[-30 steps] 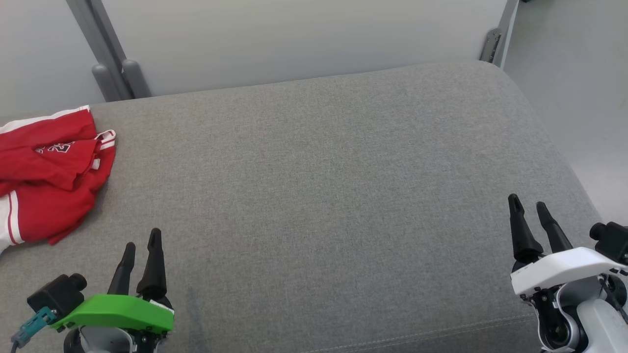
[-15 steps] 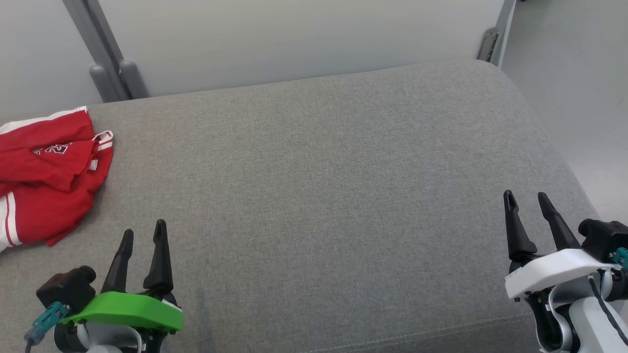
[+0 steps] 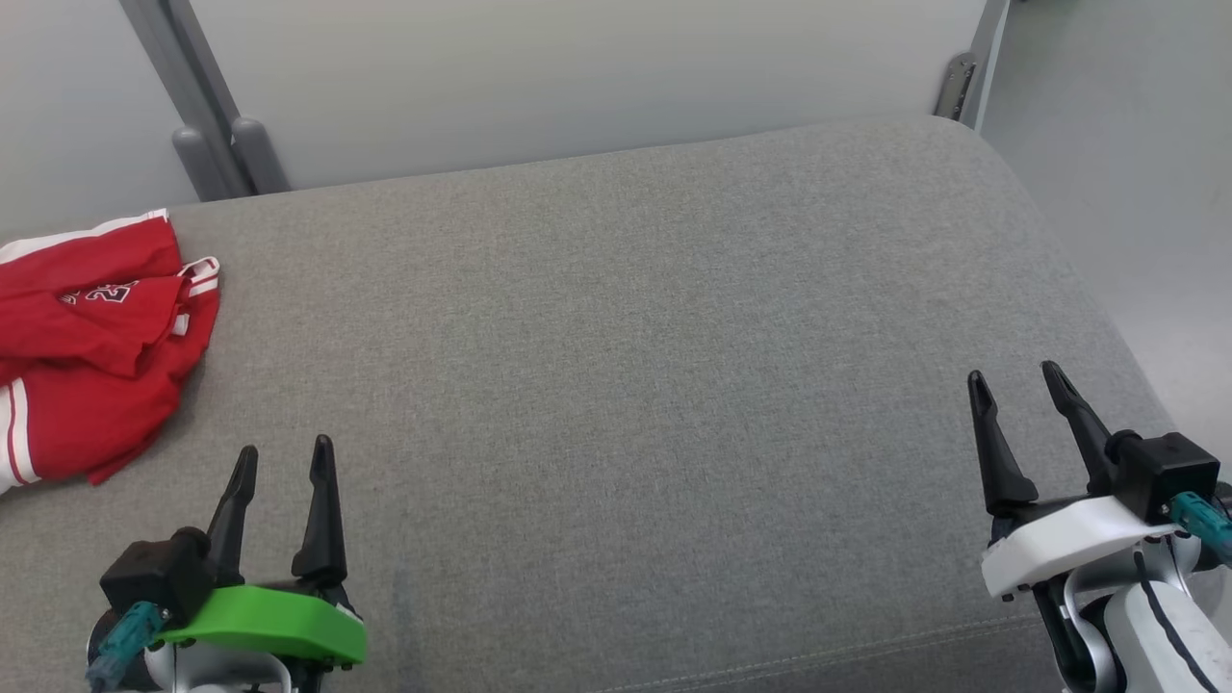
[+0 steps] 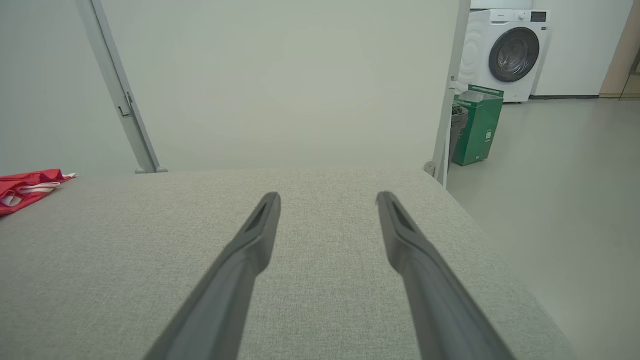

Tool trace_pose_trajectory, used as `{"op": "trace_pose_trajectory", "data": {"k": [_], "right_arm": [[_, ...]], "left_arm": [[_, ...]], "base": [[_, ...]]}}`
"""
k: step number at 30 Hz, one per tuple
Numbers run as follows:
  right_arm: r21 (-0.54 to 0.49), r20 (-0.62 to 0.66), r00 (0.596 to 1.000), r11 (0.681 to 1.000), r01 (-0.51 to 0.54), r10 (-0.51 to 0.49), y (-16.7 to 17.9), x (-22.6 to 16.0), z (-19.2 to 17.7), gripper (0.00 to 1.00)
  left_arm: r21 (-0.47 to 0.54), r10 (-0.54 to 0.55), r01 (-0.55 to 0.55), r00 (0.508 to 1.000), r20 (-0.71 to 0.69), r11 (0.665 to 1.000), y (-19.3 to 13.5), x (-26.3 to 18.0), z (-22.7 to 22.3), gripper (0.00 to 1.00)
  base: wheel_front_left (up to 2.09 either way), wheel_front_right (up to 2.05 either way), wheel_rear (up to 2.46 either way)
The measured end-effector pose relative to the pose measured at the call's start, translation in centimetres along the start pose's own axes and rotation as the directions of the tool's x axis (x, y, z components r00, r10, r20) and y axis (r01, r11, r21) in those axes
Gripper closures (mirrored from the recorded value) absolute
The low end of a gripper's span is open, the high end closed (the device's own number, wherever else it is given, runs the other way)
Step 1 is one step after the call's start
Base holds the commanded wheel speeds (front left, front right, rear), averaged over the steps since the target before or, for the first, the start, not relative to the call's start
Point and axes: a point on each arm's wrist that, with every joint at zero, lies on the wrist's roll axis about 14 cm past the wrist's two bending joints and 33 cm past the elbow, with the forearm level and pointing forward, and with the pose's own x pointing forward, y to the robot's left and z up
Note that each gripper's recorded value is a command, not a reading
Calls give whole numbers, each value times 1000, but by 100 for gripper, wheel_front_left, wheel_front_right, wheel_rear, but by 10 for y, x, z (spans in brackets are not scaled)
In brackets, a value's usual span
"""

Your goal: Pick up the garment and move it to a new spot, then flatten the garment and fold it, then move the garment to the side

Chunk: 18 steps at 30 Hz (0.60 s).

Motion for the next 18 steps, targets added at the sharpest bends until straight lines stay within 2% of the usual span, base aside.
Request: {"op": "trace_pose_trajectory", "data": {"k": [9, 18], "right_arm": [[-128, 37, 999, 991, -33, 38, 3, 0, 7, 0], [-125, 33, 999, 992, -35, 39, 2, 1, 5, 0]], "left_arm": [[106, -4, 3, 1000, 10, 994, 3, -3, 0, 0], [117, 10, -11, 1000, 6, 993, 7, -4, -2, 0]], "base": [[0, 0, 0], [0, 0, 0]]}}
